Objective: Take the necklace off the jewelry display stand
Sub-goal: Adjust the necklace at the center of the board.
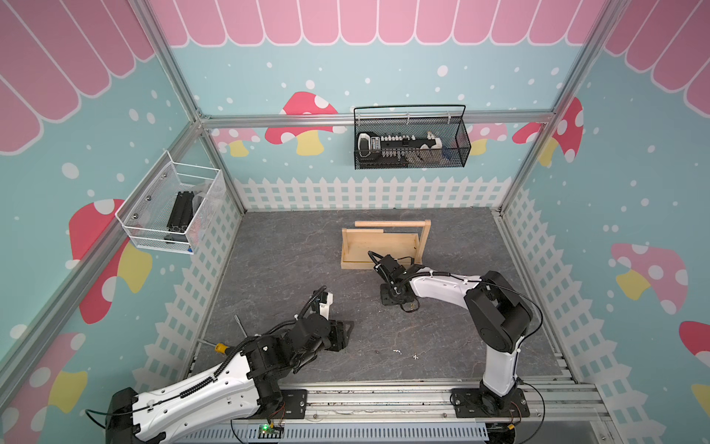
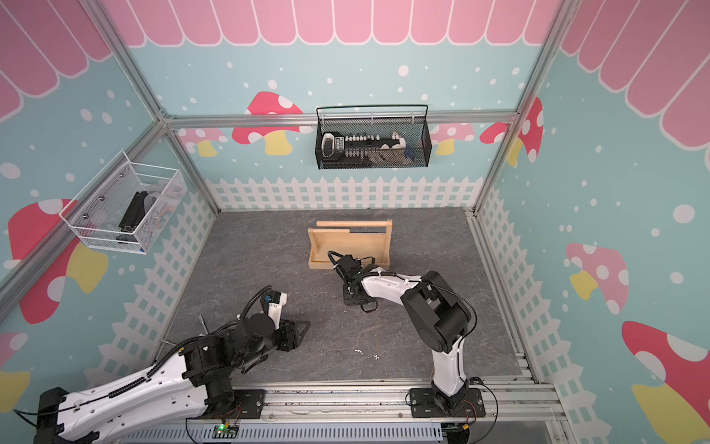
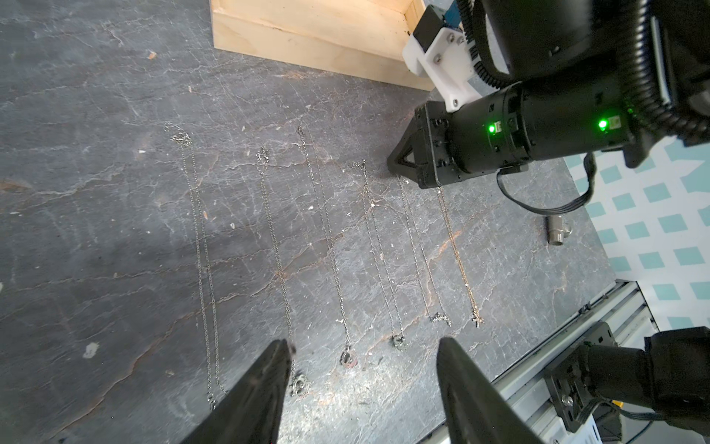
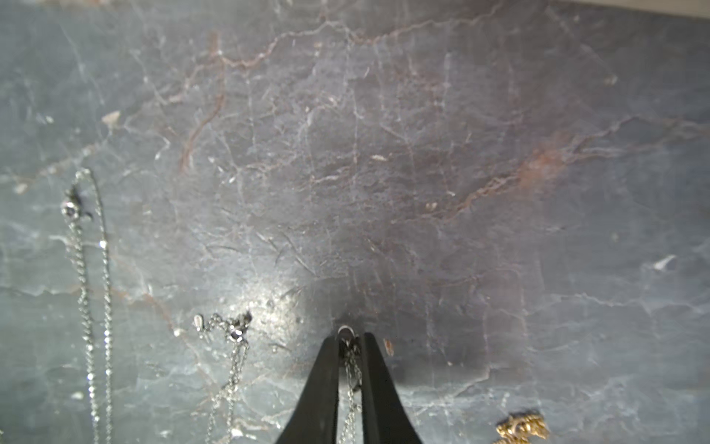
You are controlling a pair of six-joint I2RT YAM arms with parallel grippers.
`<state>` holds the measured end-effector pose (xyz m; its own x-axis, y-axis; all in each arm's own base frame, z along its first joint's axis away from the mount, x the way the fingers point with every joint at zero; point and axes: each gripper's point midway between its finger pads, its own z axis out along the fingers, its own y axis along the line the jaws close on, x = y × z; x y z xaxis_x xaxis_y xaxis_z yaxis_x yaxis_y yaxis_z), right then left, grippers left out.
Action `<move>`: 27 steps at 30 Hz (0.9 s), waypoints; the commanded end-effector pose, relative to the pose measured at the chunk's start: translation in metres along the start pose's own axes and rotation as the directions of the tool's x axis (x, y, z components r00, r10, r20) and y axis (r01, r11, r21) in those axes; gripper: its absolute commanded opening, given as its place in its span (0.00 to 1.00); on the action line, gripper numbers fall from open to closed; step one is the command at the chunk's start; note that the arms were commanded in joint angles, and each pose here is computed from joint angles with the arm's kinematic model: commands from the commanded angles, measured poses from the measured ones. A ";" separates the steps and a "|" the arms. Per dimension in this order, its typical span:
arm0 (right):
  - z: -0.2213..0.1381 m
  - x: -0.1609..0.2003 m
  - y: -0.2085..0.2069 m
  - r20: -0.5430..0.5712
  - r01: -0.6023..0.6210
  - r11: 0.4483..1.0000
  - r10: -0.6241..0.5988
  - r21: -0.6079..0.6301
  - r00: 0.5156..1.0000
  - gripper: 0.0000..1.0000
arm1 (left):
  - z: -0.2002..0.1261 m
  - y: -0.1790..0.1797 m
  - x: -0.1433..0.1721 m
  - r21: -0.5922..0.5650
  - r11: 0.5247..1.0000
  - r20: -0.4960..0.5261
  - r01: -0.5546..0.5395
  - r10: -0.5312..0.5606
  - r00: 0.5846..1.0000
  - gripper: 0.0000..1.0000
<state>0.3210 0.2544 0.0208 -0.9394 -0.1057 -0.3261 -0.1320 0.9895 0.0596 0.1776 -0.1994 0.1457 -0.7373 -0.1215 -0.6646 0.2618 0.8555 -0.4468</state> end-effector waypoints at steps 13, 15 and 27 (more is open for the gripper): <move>-0.031 -0.021 0.001 0.084 0.066 0.998 -0.064 -0.023 0.994 0.33 | 0.002 0.004 -0.005 -0.016 1.000 0.015 0.011 -0.011 1.000 0.68; -0.055 -0.033 0.000 0.158 0.087 0.996 -0.081 -0.032 0.984 0.33 | 0.003 0.003 -0.006 -0.018 1.000 0.016 0.008 -0.008 1.000 0.68; -0.229 -0.040 -0.116 0.637 -0.016 0.966 -0.158 0.258 0.754 0.42 | 0.013 0.040 -0.053 -0.151 0.989 0.135 -0.002 0.023 0.991 0.99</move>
<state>0.3044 0.1860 0.2185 -0.6023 -0.1245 -0.7885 -0.2303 0.9729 0.0223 0.2091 -0.1771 0.1362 -0.7129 -0.1487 -0.6853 0.1762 0.9079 -0.3803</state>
